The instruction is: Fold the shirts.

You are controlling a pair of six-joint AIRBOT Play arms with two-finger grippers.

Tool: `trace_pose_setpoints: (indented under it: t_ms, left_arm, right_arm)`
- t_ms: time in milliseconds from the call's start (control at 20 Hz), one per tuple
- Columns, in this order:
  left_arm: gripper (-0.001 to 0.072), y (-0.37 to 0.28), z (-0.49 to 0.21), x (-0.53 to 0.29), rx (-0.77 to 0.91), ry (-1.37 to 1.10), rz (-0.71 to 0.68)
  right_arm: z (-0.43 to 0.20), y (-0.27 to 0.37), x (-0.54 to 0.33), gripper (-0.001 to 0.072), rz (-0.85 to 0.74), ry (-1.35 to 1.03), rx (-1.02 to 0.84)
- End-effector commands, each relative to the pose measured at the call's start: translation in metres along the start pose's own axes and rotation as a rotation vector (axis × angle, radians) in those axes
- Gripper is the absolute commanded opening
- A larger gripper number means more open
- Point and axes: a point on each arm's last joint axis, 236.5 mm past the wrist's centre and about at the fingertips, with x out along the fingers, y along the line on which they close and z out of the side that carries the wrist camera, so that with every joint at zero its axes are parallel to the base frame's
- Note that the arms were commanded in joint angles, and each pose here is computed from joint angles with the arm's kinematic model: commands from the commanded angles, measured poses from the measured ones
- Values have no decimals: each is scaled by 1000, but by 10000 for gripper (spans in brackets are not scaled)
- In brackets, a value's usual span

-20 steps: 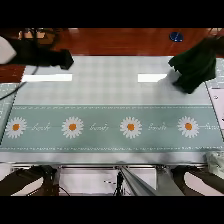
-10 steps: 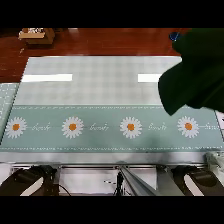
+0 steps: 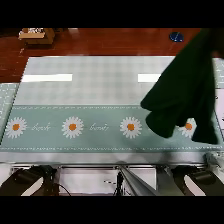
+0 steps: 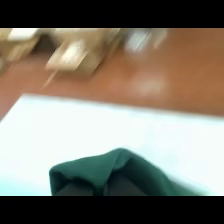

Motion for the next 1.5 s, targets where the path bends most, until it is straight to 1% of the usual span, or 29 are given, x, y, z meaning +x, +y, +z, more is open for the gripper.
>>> trace_pose_setpoints:
  t_ms: [0,150,300,350,400,450,500,650,700,800,900,950,1000,1050,1150,1200,1300,1450]
  left_arm:
    - [639,0,-7,2,0,29,2]
    - [639,2,-16,10,-1,62,4]
    - [639,3,-27,20,-3,100,7]
    - [639,3,-31,24,-4,114,8]
    - [639,4,-36,28,-4,130,9]
    - [639,5,-42,34,-6,152,10]
    - [640,6,-51,40,-7,180,12]
    - [640,10,-93,68,-13,308,22]
    - [640,12,-112,79,-16,364,25]
    - [640,17,-162,101,-19,500,34]
    - [640,21,-222,120,-29,644,42]
    - [641,21,-254,128,-43,712,33]
    - [641,17,-282,134,-60,767,16]
    - [641,9,-311,139,-79,819,-24]
    - [646,-13,-353,145,-170,878,-127]
    - [697,-25,-366,146,-232,891,-190]
    - [720,-40,-382,147,-373,892,-296]
    - [720,-37,-399,159,-531,866,-307]
  right_arm:
    - [-78,50,65,26,216,308,-10]
    - [-152,103,127,26,311,477,-88]
    - [-219,136,178,28,340,565,-144]
    - [-232,136,190,95,331,576,-146]
    - [-239,132,197,271,321,586,-137]
    - [-236,121,200,414,300,586,-127]
    - [-227,108,198,453,279,582,-112]
    - [-177,39,170,456,156,543,-93]
    - [-159,7,155,478,82,528,-106]
    - [-132,-73,112,478,-130,522,-144]
    - [-122,-154,58,482,-374,575,-156]
    - [-122,-184,34,482,-457,610,-148]
    - [-125,-206,16,482,-508,641,-127]
    - [-127,-224,3,483,-542,642,-73]
    - [-126,-244,-6,482,-552,580,52]
    - [-128,-248,-7,483,-539,559,95]
    - [-137,-256,-9,483,-524,546,155]
    - [-156,-262,-7,482,-517,573,180]
